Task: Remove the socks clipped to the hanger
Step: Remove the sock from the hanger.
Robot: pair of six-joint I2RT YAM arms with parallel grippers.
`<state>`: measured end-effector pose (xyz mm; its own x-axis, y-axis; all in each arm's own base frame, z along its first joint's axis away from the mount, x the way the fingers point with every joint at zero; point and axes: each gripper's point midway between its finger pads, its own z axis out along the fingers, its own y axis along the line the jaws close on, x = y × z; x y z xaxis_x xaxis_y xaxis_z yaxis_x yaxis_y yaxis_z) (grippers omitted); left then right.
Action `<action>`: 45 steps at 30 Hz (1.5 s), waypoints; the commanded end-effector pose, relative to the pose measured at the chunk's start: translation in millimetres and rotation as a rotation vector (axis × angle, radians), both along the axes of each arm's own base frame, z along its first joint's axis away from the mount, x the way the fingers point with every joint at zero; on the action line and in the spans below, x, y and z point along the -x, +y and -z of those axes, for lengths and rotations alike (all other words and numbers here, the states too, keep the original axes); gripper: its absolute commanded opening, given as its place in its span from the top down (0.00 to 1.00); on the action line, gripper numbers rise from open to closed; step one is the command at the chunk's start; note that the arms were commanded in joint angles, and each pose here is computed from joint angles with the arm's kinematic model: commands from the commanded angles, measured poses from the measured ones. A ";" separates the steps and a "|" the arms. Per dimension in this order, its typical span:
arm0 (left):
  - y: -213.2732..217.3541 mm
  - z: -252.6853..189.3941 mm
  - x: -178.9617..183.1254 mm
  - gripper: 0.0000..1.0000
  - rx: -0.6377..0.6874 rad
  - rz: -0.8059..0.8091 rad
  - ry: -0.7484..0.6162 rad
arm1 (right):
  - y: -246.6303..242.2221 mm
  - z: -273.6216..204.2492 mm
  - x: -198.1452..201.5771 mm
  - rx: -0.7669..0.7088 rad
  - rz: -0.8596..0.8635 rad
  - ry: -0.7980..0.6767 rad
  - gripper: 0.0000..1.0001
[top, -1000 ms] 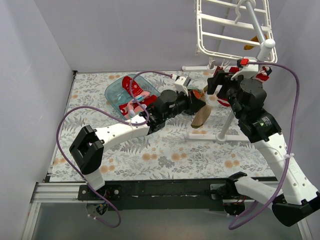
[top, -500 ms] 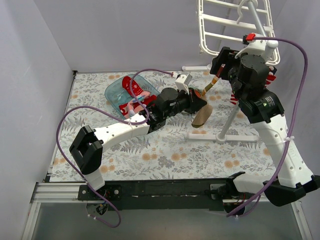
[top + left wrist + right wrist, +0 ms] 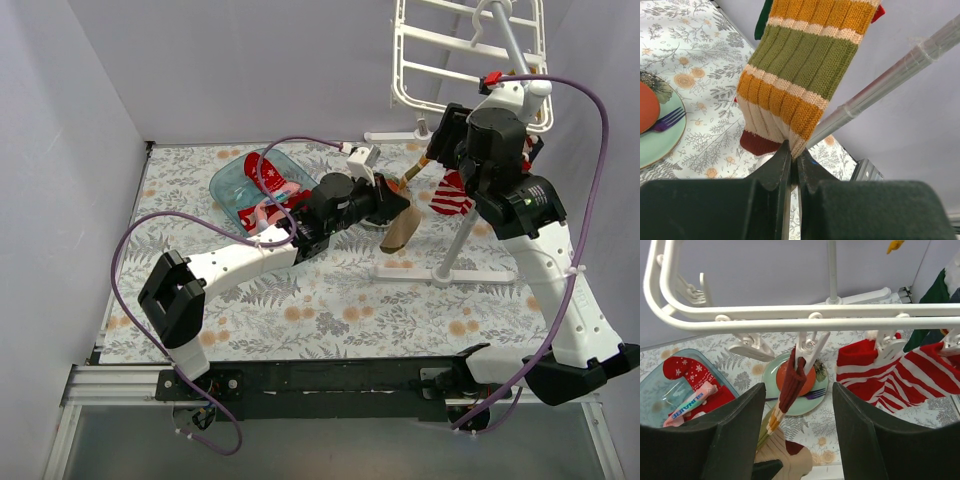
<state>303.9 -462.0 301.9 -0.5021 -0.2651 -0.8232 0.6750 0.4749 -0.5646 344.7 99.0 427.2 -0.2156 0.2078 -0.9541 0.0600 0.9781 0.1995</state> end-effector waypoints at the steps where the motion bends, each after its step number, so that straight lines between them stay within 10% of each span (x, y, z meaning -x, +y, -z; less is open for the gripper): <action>1: 7.9 -31.1 4.2 1.00 0.051 0.009 -0.037 | -7.7 -5.2 -3.0 -0.025 0.058 -0.008 0.37; 45: -3.8 -18.2 1.0 1.00 -0.040 -0.027 -0.091 | -3.7 8.1 -53.6 0.090 0.315 -0.140 0.42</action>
<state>302.6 -469.7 295.8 -0.4634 -0.2116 -0.8605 0.7008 0.5069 -0.5020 396.6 99.5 411.1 -0.0695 0.1460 -0.9868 0.3062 0.9446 0.1181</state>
